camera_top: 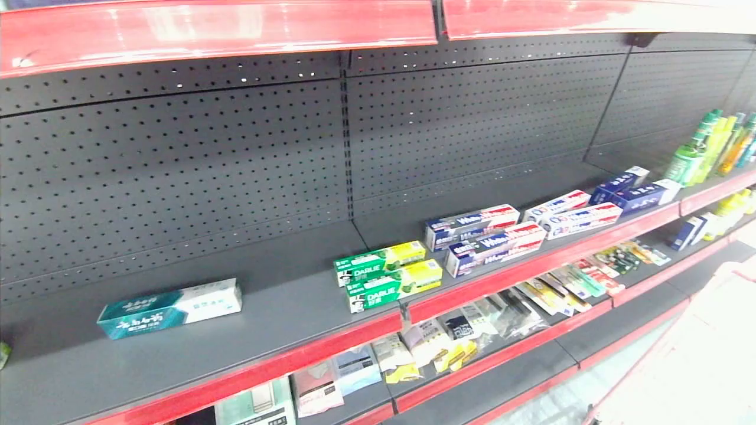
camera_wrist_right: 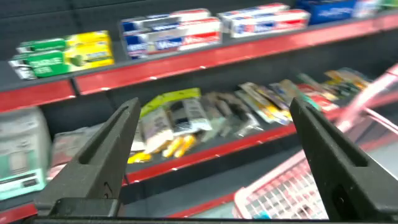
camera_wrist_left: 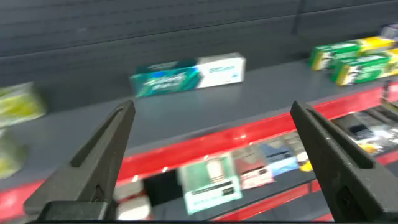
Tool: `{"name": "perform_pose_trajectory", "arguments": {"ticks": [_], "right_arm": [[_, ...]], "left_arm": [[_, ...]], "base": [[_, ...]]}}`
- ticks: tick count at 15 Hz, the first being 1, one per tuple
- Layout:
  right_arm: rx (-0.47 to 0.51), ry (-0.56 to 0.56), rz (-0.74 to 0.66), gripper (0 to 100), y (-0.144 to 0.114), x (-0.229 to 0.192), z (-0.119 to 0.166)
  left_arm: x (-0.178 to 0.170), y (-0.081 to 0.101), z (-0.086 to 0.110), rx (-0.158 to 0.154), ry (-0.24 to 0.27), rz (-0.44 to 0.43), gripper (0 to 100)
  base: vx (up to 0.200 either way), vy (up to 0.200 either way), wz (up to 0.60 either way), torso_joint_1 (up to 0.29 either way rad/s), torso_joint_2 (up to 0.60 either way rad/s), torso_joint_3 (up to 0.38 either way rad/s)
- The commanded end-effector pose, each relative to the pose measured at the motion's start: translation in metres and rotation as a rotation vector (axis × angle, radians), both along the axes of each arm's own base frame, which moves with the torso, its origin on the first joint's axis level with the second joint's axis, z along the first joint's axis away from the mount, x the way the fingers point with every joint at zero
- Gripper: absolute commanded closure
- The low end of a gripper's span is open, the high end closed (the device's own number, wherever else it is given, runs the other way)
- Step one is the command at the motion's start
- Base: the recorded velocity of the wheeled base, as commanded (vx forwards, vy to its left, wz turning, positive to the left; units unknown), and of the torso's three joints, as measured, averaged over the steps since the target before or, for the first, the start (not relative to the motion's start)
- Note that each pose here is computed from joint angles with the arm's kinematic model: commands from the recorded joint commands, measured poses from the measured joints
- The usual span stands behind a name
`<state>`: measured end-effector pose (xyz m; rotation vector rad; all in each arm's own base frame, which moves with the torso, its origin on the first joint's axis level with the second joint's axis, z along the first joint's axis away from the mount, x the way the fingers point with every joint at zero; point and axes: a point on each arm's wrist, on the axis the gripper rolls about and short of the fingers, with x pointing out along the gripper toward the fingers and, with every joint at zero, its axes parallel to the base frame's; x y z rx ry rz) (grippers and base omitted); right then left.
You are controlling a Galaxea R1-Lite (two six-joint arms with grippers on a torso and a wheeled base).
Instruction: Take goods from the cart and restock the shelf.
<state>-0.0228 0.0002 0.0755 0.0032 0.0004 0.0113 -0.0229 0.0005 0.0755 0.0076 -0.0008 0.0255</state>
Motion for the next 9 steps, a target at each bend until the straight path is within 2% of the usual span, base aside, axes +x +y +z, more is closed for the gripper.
{"name": "perform_pose_trajectory", "arguments": {"ticks": [1, 9], "right_arm": [[0.000, 0.001, 0.001, 0, 0.0000, 0.0001, 0.0000], [0.000, 0.001, 0.001, 0, 0.0000, 0.0001, 0.0000]], "left_arm": [[0.0001, 0.0000, 0.0000, 0.000, 0.001, 0.001, 0], [0.0001, 0.0000, 0.0000, 0.000, 0.001, 0.001, 0]], "base": [[0.000, 0.000, -0.60, 0.002, 0.00, 0.002], [0.000, 0.000, -0.60, 0.002, 0.00, 0.002]]}}
